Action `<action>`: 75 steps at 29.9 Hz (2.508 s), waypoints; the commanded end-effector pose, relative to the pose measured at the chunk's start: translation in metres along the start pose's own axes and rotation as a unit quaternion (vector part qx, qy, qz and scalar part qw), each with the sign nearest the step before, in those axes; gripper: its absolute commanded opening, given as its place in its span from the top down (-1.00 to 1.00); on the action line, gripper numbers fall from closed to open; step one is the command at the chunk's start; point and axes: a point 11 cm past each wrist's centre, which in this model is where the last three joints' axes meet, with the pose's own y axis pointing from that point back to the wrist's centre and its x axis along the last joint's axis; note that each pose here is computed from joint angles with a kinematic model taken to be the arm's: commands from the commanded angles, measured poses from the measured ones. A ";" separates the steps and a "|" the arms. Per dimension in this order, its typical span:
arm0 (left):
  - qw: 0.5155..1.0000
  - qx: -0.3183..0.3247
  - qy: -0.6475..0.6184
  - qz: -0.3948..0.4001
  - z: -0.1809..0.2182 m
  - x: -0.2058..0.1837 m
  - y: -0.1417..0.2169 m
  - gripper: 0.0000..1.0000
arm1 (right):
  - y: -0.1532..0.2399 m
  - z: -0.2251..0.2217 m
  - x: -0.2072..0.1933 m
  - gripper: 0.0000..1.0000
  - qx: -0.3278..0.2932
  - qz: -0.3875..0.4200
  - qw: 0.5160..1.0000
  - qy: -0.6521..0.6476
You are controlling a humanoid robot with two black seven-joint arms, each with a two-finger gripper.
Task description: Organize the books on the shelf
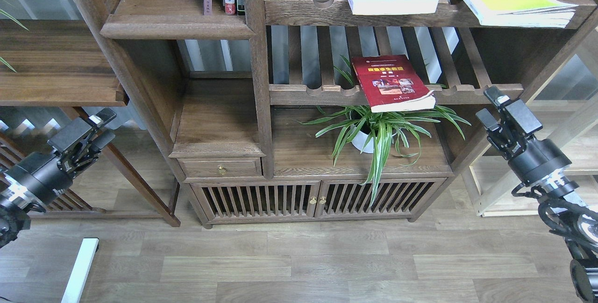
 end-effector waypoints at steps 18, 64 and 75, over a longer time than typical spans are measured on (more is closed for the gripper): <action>1.000 0.001 0.005 0.000 -0.004 0.002 0.000 -0.99 | 0.005 0.005 0.004 -1.00 0.000 -0.002 1.000 -0.003; 0.999 0.015 0.026 0.040 -0.021 0.031 0.001 -0.98 | 0.011 -0.048 -0.039 -1.00 0.050 -0.011 0.999 -0.018; 0.999 0.011 0.027 0.036 -0.017 0.028 0.000 -0.98 | -0.030 -0.078 -0.074 -1.00 0.065 -0.008 0.997 -0.044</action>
